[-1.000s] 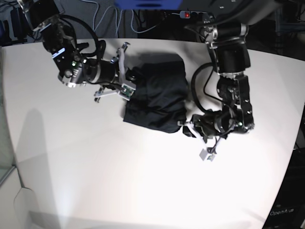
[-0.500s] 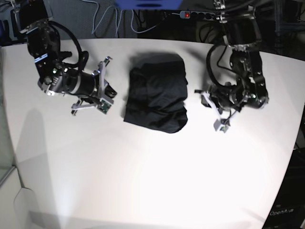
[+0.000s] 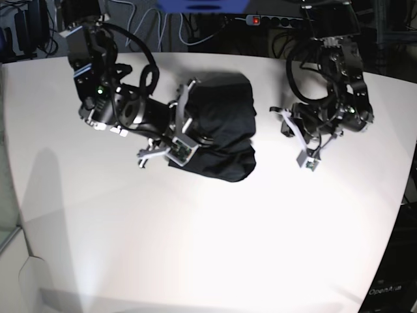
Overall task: Fold the T-shirt properly
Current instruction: 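Move both grippers onto opposite sides of the black bundle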
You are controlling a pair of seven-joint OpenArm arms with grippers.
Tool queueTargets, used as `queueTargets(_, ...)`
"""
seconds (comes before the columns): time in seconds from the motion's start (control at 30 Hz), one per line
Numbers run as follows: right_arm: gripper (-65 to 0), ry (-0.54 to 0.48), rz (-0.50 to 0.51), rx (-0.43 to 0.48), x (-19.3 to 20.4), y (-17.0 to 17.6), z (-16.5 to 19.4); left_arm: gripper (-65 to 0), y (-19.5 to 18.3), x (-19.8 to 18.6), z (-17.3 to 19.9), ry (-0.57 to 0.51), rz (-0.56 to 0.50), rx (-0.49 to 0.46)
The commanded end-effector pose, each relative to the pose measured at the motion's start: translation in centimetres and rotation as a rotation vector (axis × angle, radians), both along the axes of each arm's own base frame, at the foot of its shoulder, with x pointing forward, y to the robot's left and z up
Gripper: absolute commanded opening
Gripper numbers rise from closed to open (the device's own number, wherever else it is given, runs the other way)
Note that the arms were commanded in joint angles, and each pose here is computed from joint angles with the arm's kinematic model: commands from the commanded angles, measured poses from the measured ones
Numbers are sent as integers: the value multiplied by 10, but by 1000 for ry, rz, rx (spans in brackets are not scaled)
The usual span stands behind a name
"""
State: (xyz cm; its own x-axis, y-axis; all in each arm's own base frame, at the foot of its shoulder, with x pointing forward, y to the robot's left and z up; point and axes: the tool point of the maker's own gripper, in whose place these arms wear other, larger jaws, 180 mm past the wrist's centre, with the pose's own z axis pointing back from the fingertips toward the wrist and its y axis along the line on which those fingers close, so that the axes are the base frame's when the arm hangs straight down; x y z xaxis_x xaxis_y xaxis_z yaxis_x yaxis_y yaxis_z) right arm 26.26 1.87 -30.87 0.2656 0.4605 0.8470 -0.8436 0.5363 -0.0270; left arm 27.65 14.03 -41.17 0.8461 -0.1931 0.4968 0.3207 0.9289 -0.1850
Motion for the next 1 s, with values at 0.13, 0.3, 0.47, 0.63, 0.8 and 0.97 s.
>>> queueTargets(0.13,-650,-3,6,26,-6,1,2,-650,3,-9,-3,3,4,2)
queueTargets(0.3,-650,55,-4,65,-17,3,-16,-650,11,-10,-3,4,4,16)
queueTargets(0.47,-650,146,-33,104,-23,1,-48,-650,14,-11,-3,8,4,24)
queueTargets(0.63,-650,226,-70,122,-31,-12,-83,-650,22,-16,-6,20,4,42)
queueTargets(0.8,-650,276,-92,105,-36,-24,-104,-650,21,-11,3,-12,0,49)
queueTargets(0.97,-650,287,-99,112,-37,-25,-108,-650,10,20,56,-189,-27,65)
